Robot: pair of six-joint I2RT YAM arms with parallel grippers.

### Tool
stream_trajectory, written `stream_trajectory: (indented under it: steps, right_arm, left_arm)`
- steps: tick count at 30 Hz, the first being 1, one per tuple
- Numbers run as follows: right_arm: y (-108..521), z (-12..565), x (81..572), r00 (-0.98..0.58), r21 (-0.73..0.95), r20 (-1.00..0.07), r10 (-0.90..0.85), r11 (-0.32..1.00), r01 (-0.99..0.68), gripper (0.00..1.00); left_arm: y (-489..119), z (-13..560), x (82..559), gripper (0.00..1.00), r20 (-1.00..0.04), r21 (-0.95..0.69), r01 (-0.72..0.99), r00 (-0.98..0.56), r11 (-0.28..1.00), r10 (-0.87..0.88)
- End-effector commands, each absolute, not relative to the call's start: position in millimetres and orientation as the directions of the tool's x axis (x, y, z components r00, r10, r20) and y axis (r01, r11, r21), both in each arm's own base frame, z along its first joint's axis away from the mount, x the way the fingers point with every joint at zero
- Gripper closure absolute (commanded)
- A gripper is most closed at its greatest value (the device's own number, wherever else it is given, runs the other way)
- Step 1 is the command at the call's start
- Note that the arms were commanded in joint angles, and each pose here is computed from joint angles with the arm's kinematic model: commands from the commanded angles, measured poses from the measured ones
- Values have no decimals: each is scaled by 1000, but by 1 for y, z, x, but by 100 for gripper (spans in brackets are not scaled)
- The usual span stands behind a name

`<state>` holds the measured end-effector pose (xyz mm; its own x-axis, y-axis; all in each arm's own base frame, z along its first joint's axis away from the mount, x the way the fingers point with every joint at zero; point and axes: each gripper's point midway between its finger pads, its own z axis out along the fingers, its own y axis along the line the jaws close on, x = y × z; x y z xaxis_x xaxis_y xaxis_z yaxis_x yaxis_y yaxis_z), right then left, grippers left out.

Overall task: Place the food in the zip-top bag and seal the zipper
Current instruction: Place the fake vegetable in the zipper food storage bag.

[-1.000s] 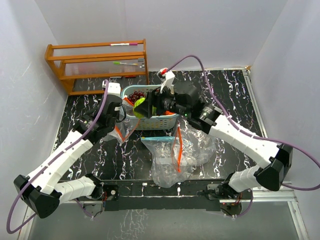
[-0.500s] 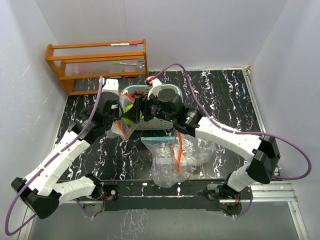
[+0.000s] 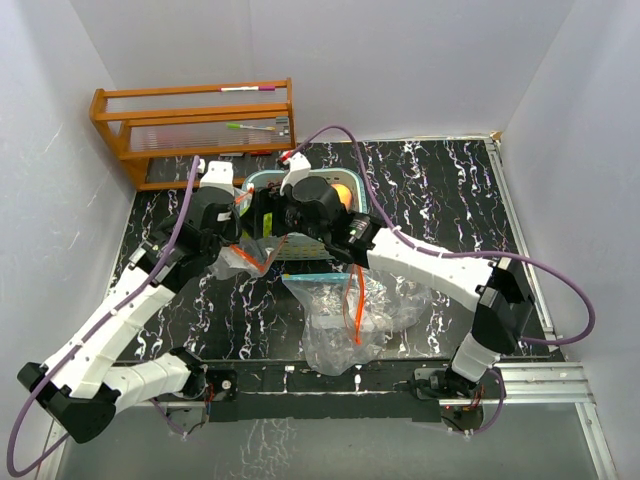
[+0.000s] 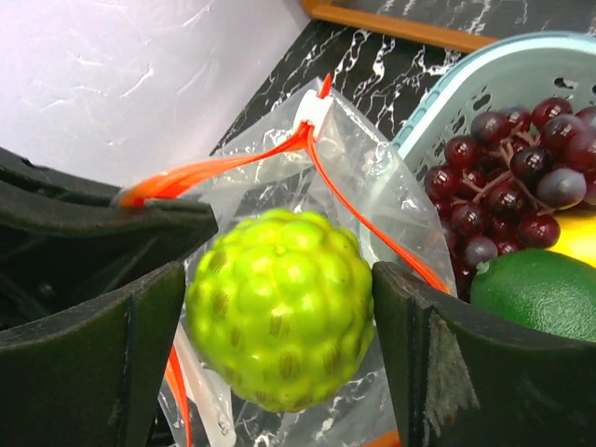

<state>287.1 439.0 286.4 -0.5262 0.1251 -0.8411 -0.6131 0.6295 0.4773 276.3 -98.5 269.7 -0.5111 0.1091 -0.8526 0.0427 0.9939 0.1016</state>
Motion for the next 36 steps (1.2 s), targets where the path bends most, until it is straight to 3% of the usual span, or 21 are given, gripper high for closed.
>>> stream_trajectory:
  steps: [1, 5, 8, 23, 30, 36]
  right_arm:
    - [447, 333, 296, -440, 470, -873, 212, 608, -640, 13]
    - [451, 336, 288, -446, 470, -873, 196, 581, -664, 10]
    - [455, 333, 281, -459, 466, -873, 168, 570, -677, 2]
    - [376, 369, 256, -359, 427, -901, 244, 645, -634, 1]
    - [320, 342, 292, -370, 404, -891, 265, 835, -375, 1]
    - [290, 300, 349, -468, 375, -852, 233, 896, -237, 4]
  left_arm:
    - [-92, 284, 270, 100, -869, 81, 28, -488, 996, 84]
    - [-91, 284, 270, 100, -870, 83, 26, -486, 996, 86]
    - [-91, 282, 271, 100, -869, 86, 24, -488, 996, 87]
    - [-72, 268, 270, 100, -858, 166, -52, -500, 985, 118]
    - [-67, 272, 267, 100, -863, 164, -72, -493, 984, 108]
    - [-67, 276, 264, 100, -873, 143, -65, -478, 988, 95]
